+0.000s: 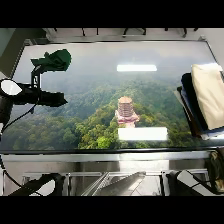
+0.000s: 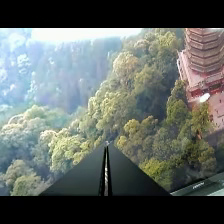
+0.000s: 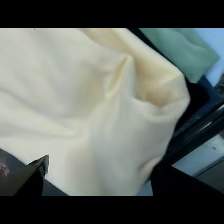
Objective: Fold the shirts.
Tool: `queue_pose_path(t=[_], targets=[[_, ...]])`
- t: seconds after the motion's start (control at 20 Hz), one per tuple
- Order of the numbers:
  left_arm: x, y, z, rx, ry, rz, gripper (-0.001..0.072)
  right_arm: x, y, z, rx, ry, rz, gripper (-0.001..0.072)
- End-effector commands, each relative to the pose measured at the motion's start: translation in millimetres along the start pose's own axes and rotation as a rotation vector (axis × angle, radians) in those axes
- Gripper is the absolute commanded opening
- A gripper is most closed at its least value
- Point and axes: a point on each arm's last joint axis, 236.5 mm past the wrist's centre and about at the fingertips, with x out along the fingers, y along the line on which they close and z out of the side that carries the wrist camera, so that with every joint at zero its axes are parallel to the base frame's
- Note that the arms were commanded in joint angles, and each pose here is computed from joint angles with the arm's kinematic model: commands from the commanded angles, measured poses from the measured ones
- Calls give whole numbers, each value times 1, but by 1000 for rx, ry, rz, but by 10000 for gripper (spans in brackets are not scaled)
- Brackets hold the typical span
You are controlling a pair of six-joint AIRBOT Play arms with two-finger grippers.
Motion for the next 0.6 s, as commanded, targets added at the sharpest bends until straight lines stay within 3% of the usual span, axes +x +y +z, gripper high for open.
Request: queue_pose_path(t=[0.0,0.3,0.35,0.4,0.5,0.55], targets=[[0,0,0,18,-2,1,15,-32,-22,-22,20,-29,-89,695],[0,0,2,18,-7,2,15,-115,-47,-38,90,-331,-225,691],[0,0,2,18,-7,2,14,-115,-31,-40,84,-333,-158,691],[0,0,2,18,-7,2,15,-109,12,-48,49,-294,12,685],[0,0,1,17,-6,0,14,-126,133,-94,-203,-175,457,398],[0,0,2,17,-7,1,15,-142,175,-115,-305,-172,597,241]])
